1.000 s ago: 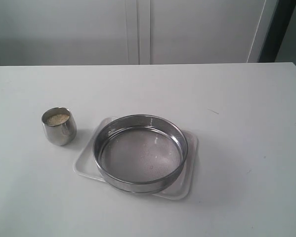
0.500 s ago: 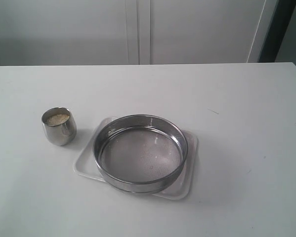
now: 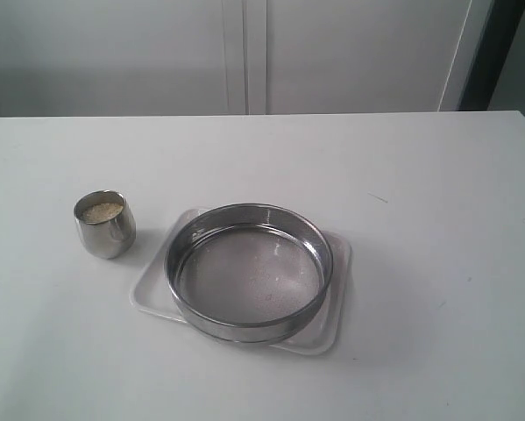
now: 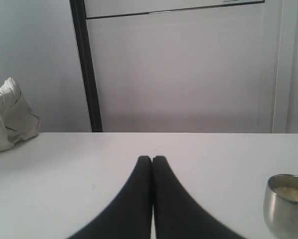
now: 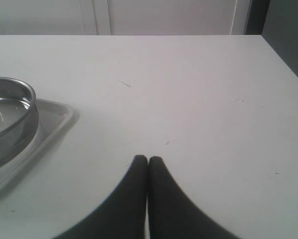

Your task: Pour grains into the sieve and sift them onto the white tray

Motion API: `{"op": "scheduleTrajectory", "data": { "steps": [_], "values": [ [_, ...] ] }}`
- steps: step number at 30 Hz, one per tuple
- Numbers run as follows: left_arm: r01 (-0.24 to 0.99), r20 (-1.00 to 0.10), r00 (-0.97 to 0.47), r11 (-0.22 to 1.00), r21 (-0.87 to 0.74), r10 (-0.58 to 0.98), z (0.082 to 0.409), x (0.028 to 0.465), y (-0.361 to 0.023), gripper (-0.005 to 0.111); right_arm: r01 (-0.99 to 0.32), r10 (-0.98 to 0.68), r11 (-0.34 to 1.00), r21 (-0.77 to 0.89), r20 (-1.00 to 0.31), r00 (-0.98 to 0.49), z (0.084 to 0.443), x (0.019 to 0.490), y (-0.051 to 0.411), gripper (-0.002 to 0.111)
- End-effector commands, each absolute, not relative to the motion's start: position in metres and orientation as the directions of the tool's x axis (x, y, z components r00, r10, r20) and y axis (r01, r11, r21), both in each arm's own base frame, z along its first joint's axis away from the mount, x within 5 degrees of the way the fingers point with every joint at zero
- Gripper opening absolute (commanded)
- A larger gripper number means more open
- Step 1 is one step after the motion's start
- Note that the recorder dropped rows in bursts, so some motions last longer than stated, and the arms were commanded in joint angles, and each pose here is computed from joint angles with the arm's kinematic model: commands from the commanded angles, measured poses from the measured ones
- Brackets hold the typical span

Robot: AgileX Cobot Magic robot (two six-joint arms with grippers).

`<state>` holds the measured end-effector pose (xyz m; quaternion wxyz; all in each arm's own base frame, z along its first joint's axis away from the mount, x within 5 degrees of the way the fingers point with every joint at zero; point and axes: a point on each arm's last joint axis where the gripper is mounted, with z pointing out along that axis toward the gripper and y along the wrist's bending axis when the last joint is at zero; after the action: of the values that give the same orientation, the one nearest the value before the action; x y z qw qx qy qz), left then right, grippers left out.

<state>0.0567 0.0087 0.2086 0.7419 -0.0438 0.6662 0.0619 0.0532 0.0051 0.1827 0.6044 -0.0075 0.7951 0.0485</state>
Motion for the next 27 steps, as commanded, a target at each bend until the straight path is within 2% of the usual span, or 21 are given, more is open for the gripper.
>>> {"op": "scheduleTrajectory", "data": {
  "steps": [1, 5, 10, 15, 27],
  "values": [
    [-0.154, -0.991, 0.132, 0.988, 0.017, 0.038, 0.211, 0.056, 0.009, 0.000, -0.073, 0.045, 0.995, 0.066, -0.965, -0.257, 0.182, 0.053, 0.005, 0.000],
    [-0.154, -0.991, 0.128, 0.988, 0.017, 0.037, 0.211, 0.056, 0.009, 0.000, -0.073, 0.045, 0.995, 0.066, -0.965, -0.257, 0.182, 0.053, 0.005, 0.000],
    [-0.165, -0.979, 0.200, 0.986, 0.015, 0.048, 0.217, 0.055, 0.010, 0.000, -0.073, 0.045, 0.995, 0.066, -0.965, -0.257, 0.182, 0.053, 0.005, 0.000],
    [-0.153, -0.990, 0.137, 0.988, 0.017, 0.038, 0.215, 0.055, 0.009, 0.000, -0.073, 0.045, 0.995, 0.066, -0.965, -0.257, 0.182, 0.053, 0.005, 0.000],
    [-0.165, -0.989, 0.142, 0.986, 0.016, 0.040, 0.244, 0.069, 0.012, 0.000, -0.073, 0.045, 0.995, 0.066, -0.965, -0.257, 0.182, 0.053, 0.005, 0.000]
  ]
}}
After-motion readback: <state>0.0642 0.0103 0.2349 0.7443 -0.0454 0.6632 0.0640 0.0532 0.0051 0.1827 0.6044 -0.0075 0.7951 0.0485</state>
